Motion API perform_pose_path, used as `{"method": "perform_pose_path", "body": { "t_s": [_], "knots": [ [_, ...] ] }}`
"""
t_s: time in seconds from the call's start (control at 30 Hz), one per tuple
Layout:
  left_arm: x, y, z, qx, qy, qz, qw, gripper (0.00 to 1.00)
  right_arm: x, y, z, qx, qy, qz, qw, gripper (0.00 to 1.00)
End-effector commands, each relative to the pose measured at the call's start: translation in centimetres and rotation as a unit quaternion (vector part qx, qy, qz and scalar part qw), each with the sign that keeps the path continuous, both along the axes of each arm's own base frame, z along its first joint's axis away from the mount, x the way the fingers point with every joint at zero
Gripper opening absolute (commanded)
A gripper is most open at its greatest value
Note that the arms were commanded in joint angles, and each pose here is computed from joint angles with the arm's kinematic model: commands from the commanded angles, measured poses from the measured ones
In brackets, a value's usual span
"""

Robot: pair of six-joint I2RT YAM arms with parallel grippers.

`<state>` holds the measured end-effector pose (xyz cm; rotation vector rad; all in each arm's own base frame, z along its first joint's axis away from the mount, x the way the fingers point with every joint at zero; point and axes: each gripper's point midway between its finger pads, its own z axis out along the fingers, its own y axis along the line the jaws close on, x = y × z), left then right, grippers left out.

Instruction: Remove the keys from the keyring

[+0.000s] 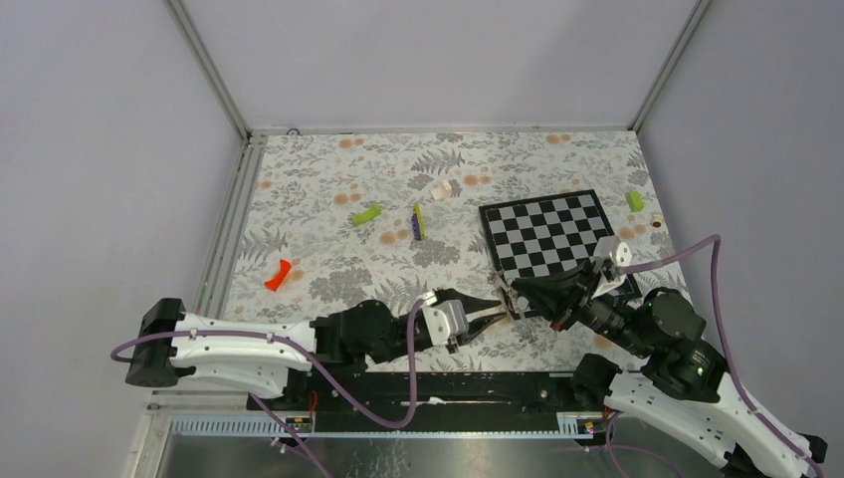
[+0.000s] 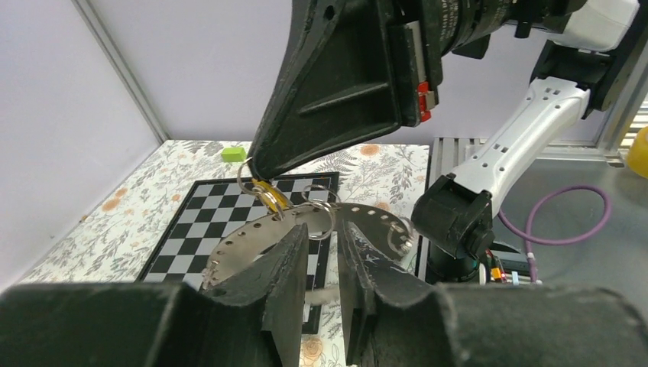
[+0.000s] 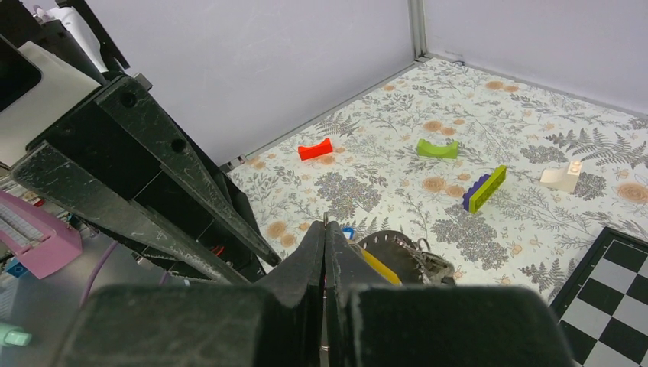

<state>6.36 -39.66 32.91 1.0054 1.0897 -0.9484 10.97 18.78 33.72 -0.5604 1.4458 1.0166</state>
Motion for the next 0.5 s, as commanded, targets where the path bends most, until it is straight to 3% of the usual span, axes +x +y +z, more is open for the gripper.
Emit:
{"method": "perform_pose_path", "body": {
  "t_s": [0.0, 0.47],
  "knots": [
    [0.9, 0.4, 3.8, -0.057, 0.010, 0.029, 0.998, 0.27, -0.9, -0.5, 4.0, 0.054, -0.043, 0.013, 0.998, 0.00],
    [2.1, 0.7, 4.0, -0.076, 0.017, 0.065, 0.995, 0.30, -1.8, -0.4, 4.1, 0.059, -0.047, 0.033, 0.997, 0.00]
  ]
}}
